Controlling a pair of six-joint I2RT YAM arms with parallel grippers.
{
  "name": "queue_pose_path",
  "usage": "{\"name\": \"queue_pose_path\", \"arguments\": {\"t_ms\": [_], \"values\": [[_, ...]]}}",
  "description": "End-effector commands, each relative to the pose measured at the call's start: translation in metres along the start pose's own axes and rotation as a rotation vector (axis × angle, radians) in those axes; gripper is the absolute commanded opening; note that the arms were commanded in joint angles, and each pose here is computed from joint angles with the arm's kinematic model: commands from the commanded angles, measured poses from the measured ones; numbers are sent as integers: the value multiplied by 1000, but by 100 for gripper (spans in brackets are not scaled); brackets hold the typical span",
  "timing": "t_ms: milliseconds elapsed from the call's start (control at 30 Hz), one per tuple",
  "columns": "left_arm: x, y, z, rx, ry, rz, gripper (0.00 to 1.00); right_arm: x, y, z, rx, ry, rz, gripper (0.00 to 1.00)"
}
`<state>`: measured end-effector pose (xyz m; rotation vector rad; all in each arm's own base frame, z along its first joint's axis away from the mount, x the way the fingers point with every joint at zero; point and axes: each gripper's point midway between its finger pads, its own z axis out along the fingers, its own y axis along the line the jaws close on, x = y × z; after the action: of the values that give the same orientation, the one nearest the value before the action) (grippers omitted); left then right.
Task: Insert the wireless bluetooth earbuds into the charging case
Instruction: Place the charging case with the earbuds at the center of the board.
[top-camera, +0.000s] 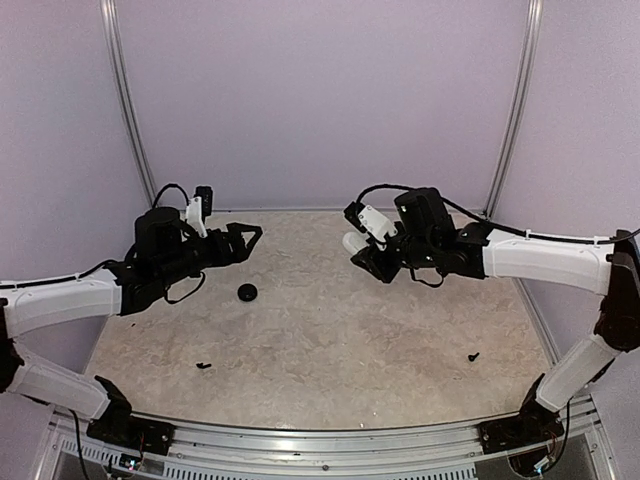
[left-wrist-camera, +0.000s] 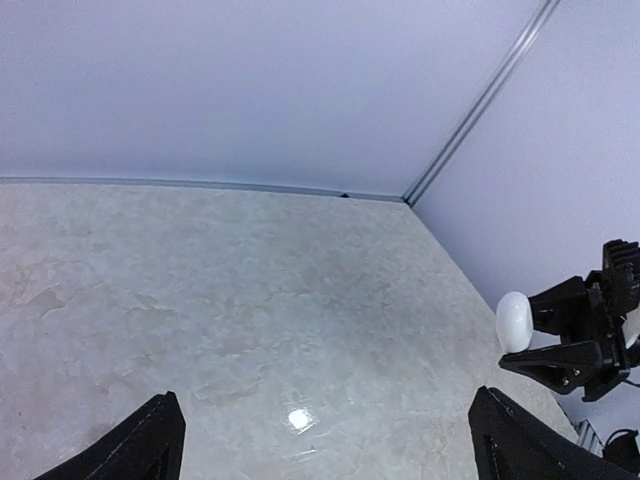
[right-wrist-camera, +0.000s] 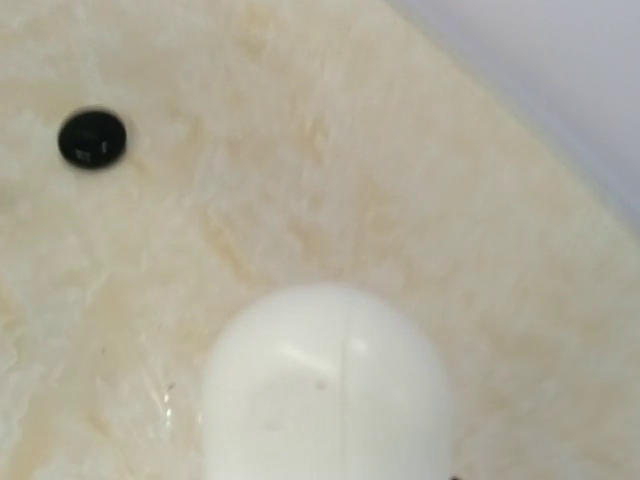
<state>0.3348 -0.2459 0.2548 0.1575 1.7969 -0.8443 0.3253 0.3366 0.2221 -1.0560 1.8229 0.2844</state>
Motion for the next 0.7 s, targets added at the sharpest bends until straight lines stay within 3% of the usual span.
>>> {"name": "queue_pose_path", "arguments": {"t_ms": [0, 300, 667], "values": [[15, 68, 6, -253, 89, -30, 99, 36, 2, 29, -110, 83, 151, 19], [76, 112, 30, -339, 341, 115, 99, 91, -11, 69, -186, 223, 270, 21], [104, 137, 60, -338, 547, 226, 84, 116, -18, 88, -251, 291, 320, 25]]}}
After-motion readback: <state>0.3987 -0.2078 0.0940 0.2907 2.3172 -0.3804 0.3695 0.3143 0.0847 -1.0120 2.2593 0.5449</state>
